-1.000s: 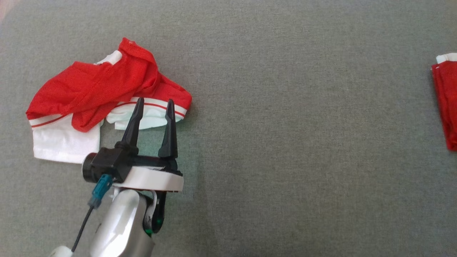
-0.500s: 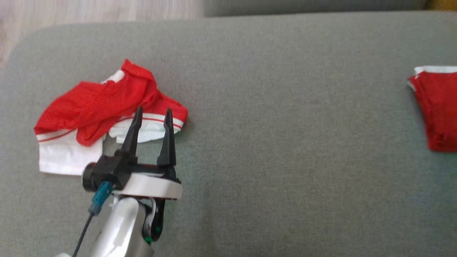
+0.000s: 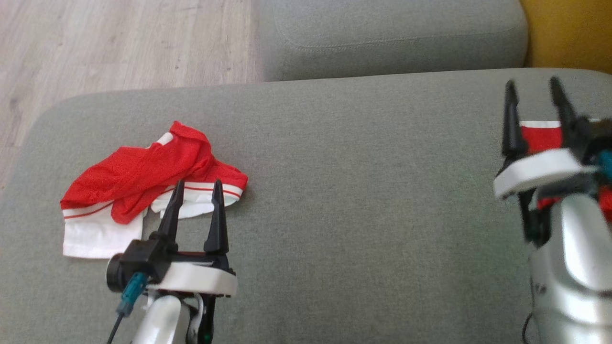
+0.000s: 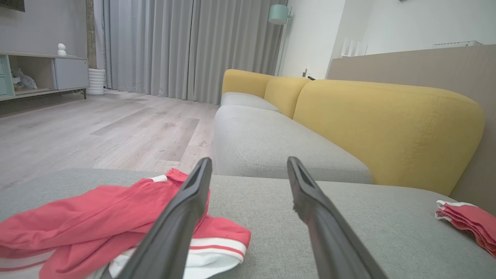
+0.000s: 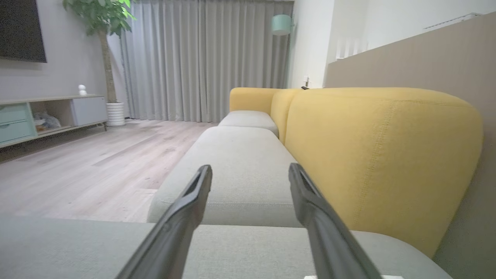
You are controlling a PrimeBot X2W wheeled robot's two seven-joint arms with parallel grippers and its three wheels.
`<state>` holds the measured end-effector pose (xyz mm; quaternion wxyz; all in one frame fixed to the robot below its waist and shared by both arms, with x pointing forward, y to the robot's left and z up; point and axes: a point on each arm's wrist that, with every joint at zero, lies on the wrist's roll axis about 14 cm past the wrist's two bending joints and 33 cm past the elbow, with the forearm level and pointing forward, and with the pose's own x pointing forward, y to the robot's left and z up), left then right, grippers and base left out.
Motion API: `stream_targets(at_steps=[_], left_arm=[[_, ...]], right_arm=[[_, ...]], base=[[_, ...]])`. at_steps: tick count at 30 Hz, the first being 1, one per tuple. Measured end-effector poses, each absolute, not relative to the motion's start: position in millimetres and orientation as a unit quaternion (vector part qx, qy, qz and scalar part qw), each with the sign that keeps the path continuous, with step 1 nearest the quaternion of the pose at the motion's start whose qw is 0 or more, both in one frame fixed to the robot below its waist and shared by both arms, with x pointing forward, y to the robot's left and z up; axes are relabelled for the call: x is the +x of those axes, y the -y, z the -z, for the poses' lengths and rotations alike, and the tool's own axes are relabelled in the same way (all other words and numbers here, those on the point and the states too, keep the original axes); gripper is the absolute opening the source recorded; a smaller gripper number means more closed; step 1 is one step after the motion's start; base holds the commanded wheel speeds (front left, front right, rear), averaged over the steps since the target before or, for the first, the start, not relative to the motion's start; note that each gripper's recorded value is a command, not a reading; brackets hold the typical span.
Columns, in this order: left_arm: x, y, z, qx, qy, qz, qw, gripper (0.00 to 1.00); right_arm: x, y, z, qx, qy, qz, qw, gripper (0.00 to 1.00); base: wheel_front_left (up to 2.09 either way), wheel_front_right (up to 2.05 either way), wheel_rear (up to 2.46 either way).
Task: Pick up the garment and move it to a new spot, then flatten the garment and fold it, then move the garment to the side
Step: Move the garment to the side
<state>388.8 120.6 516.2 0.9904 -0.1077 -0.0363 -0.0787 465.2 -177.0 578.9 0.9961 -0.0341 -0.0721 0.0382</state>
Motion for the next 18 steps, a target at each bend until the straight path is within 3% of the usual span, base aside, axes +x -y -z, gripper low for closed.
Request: stream_targets(at_steps=[8, 18], left_arm=[[378.9, -124.8, -512.3, -0.111, 0.033, 0.072, 0.991, 1.0], [371.2, -125.7, -501.7, -0.113, 0.018, 0.067, 0.991, 1.0]], right_arm=[[429.8, 159.6, -537.7, 0.001, 0.055, -0.063, 0.997, 1.0], [377.7, 160.9, -472.5, 0.041, -0.021, -0.056, 0.997, 1.0]], base=[[0.0, 0.0, 0.0], [0.0, 0.0, 0.0]])
